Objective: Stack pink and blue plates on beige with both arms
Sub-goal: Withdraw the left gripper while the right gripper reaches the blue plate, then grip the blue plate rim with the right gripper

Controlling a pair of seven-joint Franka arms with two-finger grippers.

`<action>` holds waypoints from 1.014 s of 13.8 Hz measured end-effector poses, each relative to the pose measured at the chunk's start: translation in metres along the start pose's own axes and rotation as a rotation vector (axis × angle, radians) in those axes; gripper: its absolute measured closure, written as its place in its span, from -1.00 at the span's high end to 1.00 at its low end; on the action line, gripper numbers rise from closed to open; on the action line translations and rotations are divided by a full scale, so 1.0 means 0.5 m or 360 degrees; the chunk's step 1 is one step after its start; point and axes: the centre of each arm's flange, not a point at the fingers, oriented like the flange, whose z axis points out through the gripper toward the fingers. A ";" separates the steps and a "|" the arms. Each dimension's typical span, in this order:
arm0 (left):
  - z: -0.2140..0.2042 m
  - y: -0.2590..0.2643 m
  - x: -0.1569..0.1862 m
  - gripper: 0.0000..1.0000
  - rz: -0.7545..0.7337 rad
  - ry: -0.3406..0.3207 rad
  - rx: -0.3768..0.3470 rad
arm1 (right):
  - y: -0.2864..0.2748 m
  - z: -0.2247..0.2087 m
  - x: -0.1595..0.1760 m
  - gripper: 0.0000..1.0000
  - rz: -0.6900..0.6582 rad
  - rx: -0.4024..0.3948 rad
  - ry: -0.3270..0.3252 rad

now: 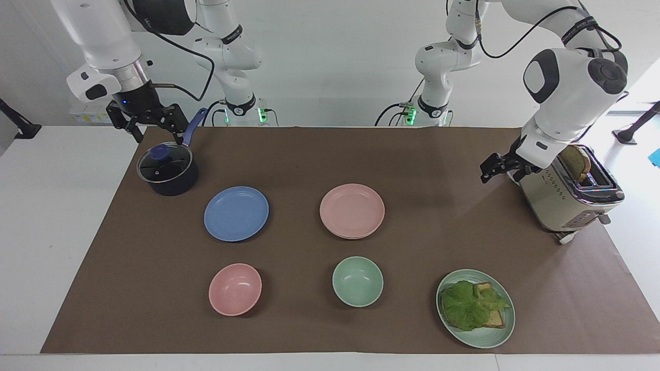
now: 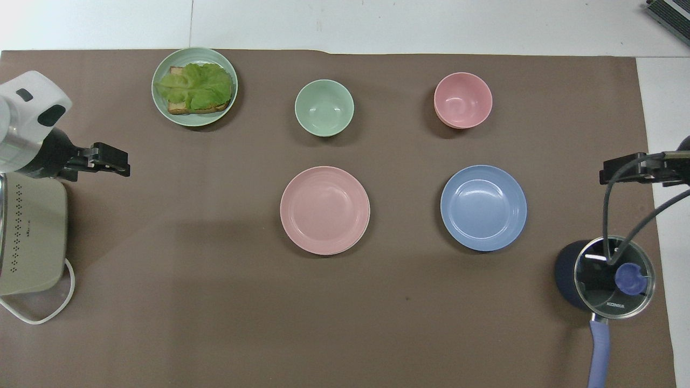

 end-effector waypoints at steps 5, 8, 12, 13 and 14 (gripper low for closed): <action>-0.144 0.015 -0.035 1.00 0.0024 0.0052 0.0019 | -0.013 0.261 0.007 1.00 0.0006 0.0049 0.0079; -0.182 0.022 -0.067 1.00 0.0026 0.0060 0.0035 | -0.017 0.396 0.016 1.00 0.0006 0.0058 0.0091; -0.177 0.021 -0.066 1.00 0.0025 0.0051 0.0035 | -0.018 0.488 0.020 1.00 0.0024 0.0090 0.0097; -0.177 0.020 -0.066 1.00 0.0025 0.0051 0.0035 | -0.019 0.500 0.016 1.00 0.0020 0.0107 0.0095; -0.177 0.020 -0.066 1.00 0.0024 0.0051 0.0035 | -0.018 0.510 0.012 1.00 0.0003 0.0124 0.0098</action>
